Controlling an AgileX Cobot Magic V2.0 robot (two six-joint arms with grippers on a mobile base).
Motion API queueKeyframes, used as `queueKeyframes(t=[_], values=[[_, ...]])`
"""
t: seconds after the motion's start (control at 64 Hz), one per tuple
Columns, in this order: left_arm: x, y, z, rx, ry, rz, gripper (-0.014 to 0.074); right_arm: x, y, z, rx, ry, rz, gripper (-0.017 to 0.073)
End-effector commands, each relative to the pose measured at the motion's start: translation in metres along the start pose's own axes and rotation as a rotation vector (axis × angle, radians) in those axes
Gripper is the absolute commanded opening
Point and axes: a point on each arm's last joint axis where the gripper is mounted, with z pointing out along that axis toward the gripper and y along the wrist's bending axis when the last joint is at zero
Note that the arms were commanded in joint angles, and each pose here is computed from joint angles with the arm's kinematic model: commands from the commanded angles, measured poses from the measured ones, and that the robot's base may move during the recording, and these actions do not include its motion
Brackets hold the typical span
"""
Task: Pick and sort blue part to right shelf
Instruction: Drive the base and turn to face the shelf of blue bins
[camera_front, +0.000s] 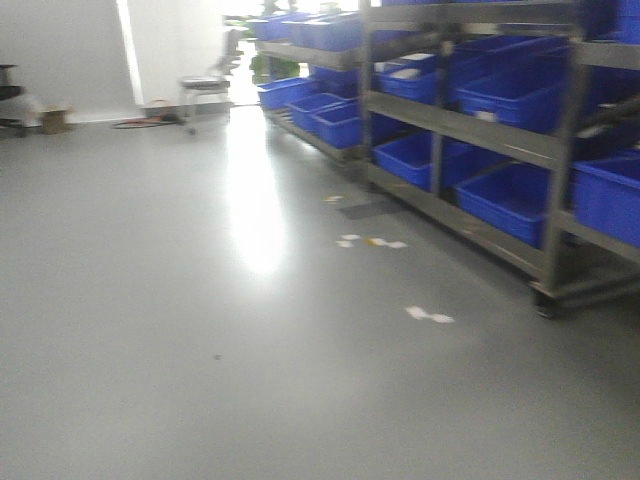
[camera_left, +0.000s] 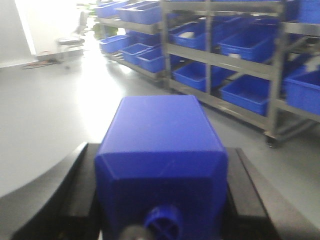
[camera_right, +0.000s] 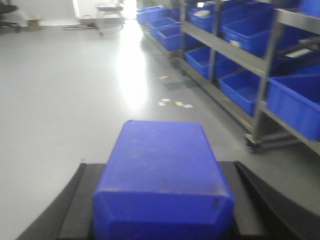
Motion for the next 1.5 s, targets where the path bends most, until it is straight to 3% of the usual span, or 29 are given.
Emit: queueKeyframes(t=[0.0, 1.484], values=[[-0.0164, 0.0007, -0.002, -0.002, -0.108, -0.006, 0.0333, -0.0172, 0.0003, -0.0023, 0.002, -0.11, -0.013, 0.0414], [-0.0164, 0.0007, -0.002, -0.002, -0.108, -0.006, 0.0333, -0.0172, 0.0003, -0.0023, 0.002, -0.11, -0.013, 0.0414]])
